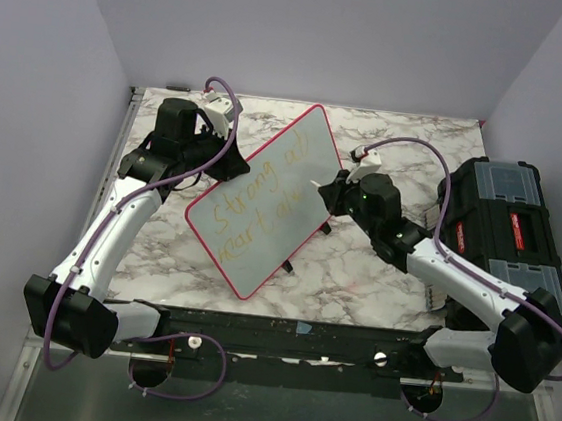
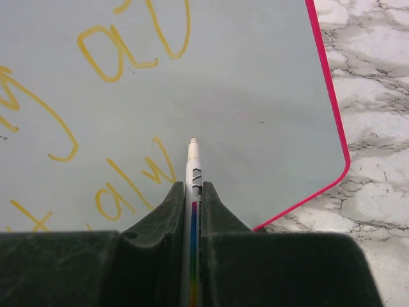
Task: Write a sentence on the whiteboard
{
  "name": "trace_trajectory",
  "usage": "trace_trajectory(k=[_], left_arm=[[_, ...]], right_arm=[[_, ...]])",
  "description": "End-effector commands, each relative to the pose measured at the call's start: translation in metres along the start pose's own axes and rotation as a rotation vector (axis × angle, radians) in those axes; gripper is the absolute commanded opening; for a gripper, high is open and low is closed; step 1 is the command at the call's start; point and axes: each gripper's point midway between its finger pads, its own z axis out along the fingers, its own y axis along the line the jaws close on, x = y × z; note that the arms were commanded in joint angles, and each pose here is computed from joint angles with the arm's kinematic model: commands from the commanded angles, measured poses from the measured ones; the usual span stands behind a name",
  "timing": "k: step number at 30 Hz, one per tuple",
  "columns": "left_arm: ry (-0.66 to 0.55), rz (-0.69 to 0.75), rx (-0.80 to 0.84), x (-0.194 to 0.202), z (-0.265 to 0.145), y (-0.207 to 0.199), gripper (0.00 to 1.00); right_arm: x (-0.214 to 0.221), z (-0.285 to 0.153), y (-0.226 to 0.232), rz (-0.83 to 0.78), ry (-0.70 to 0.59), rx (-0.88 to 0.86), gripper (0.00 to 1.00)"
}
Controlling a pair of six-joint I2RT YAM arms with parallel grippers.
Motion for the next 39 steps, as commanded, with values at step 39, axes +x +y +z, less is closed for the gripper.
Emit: trace_trajectory(k=[39], left_arm=[[0.015,0.08,-0.057,0.001,0.001,0.007,0.0]], right_arm=[[0.021,0.018,0.013,0.01,0.039,-0.127,0.01]])
